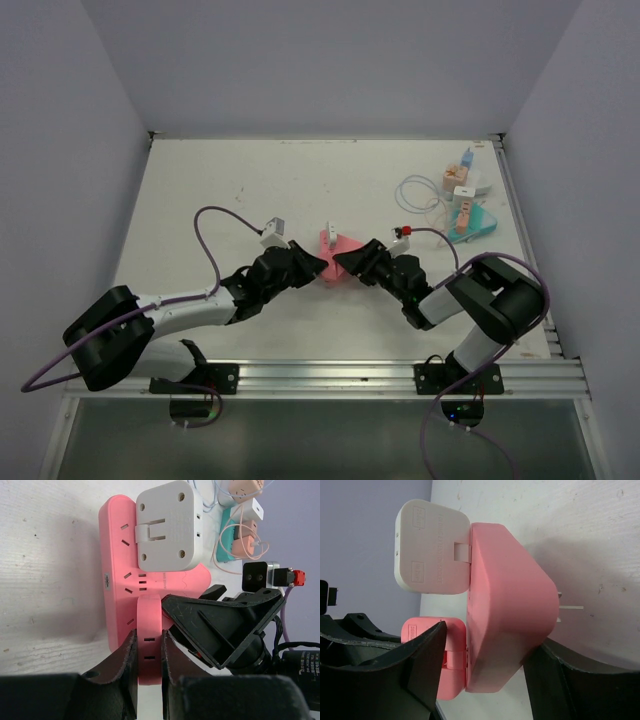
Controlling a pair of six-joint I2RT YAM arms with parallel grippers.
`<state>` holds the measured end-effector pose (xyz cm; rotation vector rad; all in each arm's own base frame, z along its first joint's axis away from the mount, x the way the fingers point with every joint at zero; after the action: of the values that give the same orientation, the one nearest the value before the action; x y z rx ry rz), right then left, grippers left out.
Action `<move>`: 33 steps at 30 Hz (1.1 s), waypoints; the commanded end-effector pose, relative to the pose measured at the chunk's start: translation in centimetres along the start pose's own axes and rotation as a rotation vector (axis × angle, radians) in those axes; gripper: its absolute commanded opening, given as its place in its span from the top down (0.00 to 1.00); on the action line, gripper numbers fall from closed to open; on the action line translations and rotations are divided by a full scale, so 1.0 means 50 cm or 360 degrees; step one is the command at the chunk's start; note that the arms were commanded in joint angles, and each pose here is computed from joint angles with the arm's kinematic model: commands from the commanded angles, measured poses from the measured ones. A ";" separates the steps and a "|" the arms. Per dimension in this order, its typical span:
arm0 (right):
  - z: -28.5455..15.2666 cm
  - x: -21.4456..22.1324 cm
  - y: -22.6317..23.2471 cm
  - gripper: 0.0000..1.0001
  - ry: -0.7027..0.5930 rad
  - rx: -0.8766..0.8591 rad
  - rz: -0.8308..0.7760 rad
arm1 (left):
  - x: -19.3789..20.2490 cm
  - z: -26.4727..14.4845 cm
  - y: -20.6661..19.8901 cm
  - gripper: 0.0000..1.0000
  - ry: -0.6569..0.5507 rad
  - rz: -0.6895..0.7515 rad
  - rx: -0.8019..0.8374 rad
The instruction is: Pull the plug off the socket
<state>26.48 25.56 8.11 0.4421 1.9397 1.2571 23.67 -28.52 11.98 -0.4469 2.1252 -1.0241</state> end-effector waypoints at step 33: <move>-0.092 -0.136 -0.002 1.00 -0.0334 0.0496 -0.0694 | -0.072 -0.046 -0.049 1.00 -0.0197 -0.0194 0.0073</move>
<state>25.55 22.86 13.31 0.2171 1.9179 0.9493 22.96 -28.96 15.35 -0.5102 2.0630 -1.1721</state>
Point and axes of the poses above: each gripper's point midway between its finger pads, its own z axis out along the fingers, its own y axis along the line the jaws close on, x = y × z, the point moved 2 cm from there along -z, back along the fingers
